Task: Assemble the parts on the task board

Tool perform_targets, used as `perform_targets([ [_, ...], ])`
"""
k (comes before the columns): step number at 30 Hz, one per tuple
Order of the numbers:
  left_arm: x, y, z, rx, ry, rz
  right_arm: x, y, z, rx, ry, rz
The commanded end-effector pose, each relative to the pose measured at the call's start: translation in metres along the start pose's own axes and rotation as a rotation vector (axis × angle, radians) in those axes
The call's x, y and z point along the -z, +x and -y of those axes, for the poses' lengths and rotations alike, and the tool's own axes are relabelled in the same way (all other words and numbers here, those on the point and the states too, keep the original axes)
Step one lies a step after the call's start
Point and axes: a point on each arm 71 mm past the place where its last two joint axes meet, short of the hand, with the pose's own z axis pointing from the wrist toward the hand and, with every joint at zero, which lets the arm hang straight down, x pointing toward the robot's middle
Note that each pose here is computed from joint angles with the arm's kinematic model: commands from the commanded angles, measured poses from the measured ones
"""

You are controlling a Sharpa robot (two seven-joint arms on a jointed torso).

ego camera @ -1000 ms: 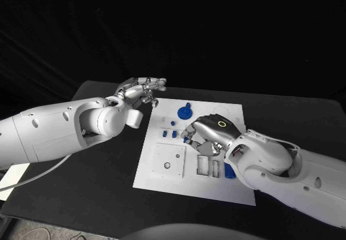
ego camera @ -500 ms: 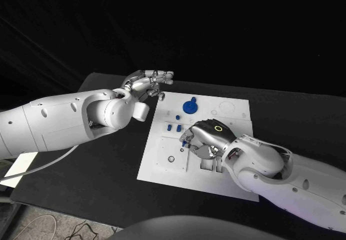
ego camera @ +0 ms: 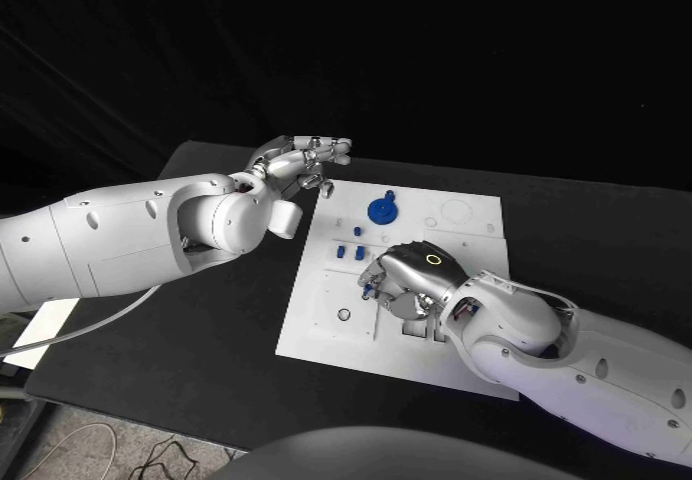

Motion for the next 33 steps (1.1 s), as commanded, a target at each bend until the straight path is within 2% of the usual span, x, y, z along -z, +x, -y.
perform_targets([
  [1,-0.0004,0.0028,0.001,0.0,0.012,-0.014,0.0,0.002,-0.001,0.011,-0.012,-0.016],
  [33,-0.0003,0.0036,0.0008,0.002,0.008,-0.02,-0.006,0.013,-0.001,0.039,-0.001,-0.075],
])
